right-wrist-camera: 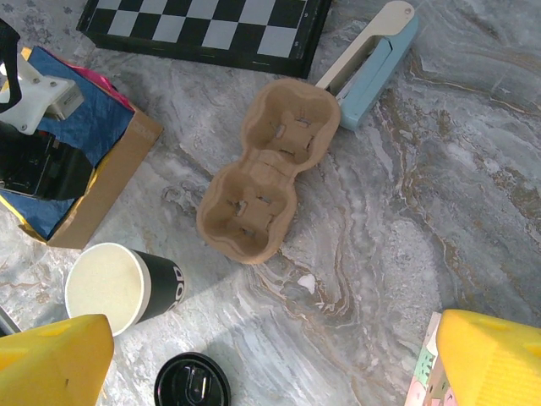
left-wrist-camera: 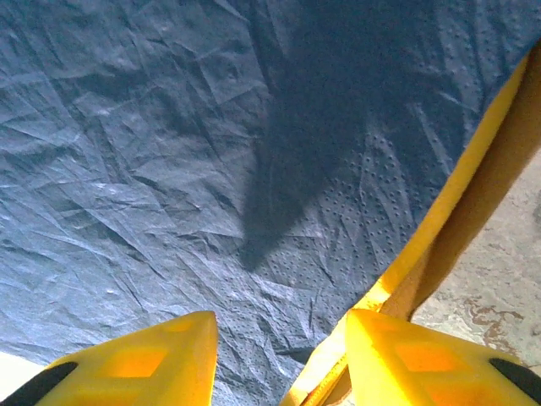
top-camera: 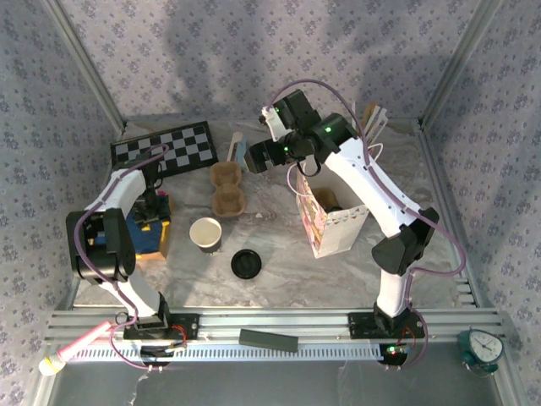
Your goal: Pack the takeout coffee
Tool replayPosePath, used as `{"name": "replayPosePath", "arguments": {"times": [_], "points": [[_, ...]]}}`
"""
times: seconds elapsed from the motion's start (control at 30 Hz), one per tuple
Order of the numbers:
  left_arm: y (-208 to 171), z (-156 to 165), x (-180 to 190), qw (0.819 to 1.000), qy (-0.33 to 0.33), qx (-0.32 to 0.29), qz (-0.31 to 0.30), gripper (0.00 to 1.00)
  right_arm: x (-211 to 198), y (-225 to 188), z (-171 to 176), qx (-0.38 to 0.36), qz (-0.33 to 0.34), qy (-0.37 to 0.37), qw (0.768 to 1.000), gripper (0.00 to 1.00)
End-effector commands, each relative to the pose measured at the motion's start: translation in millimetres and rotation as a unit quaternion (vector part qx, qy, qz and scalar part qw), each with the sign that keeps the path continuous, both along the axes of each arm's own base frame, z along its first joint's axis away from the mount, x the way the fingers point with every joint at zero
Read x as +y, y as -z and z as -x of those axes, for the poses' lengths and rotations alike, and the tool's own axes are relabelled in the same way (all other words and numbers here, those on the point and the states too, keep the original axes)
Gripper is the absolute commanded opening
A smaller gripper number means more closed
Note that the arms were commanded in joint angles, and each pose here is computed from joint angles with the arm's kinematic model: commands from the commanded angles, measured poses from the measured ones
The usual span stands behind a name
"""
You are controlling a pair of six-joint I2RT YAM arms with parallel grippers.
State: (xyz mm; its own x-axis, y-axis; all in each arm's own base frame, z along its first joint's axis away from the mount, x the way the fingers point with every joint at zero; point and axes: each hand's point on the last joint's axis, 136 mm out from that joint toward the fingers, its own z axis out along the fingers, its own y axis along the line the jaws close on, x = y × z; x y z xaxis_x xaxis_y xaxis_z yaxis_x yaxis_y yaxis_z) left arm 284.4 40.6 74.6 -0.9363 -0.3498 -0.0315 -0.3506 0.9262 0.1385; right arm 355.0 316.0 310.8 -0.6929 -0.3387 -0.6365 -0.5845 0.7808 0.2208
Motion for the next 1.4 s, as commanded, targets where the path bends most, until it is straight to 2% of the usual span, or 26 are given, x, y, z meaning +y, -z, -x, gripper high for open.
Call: {"name": "replayPosePath", "arguments": {"times": [0.0,0.13,0.27,0.37,0.43,0.5,0.63,0.8,0.83,1.1,1.33,1.37], "points": [[2,-2,7,1.000,0.000,0.008,-0.013,0.44,-5,-14,6,-0.011,-0.011,-0.006,1.000,1.00],[4,-3,8,1.000,0.000,0.011,-0.015,0.43,-7,-13,7,-0.009,-0.008,-0.004,1.000,1.00],[5,-3,4,1.000,0.001,0.011,-0.004,0.47,-8,-12,8,-0.009,-0.007,-0.002,1.000,1.00],[5,-3,3,1.000,0.003,0.007,-0.001,0.44,-8,-12,8,-0.009,-0.008,0.000,1.000,1.00],[6,-3,1,1.000,0.003,0.009,0.005,0.37,-8,-11,7,-0.008,-0.008,0.001,1.000,1.00],[7,-2,-2,1.000,0.001,0.008,0.015,0.36,-7,-11,8,-0.008,-0.009,0.000,1.000,1.00],[6,2,-1,1.000,0.000,0.010,0.012,0.18,-8,-12,8,-0.009,-0.008,0.002,1.000,1.00],[-6,4,1,1.000,-0.003,-0.001,0.004,0.07,-9,-11,8,-0.009,-0.008,0.003,1.000,1.00],[-9,3,1,1.000,-0.003,-0.005,0.003,0.01,-8,-12,9,-0.009,-0.009,0.002,1.000,1.00],[-32,8,2,1.000,-0.008,-0.023,-0.002,0.00,-7,-11,10,-0.008,-0.010,0.001,1.000,1.00],[-36,12,-11,0.999,-0.015,-0.038,0.033,0.00,-6,-10,11,-0.007,-0.010,0.001,1.000,1.00],[-34,12,-13,0.998,-0.014,-0.037,0.038,0.03,-6,-10,12,-0.007,-0.010,0.000,1.000,1.00]]}}
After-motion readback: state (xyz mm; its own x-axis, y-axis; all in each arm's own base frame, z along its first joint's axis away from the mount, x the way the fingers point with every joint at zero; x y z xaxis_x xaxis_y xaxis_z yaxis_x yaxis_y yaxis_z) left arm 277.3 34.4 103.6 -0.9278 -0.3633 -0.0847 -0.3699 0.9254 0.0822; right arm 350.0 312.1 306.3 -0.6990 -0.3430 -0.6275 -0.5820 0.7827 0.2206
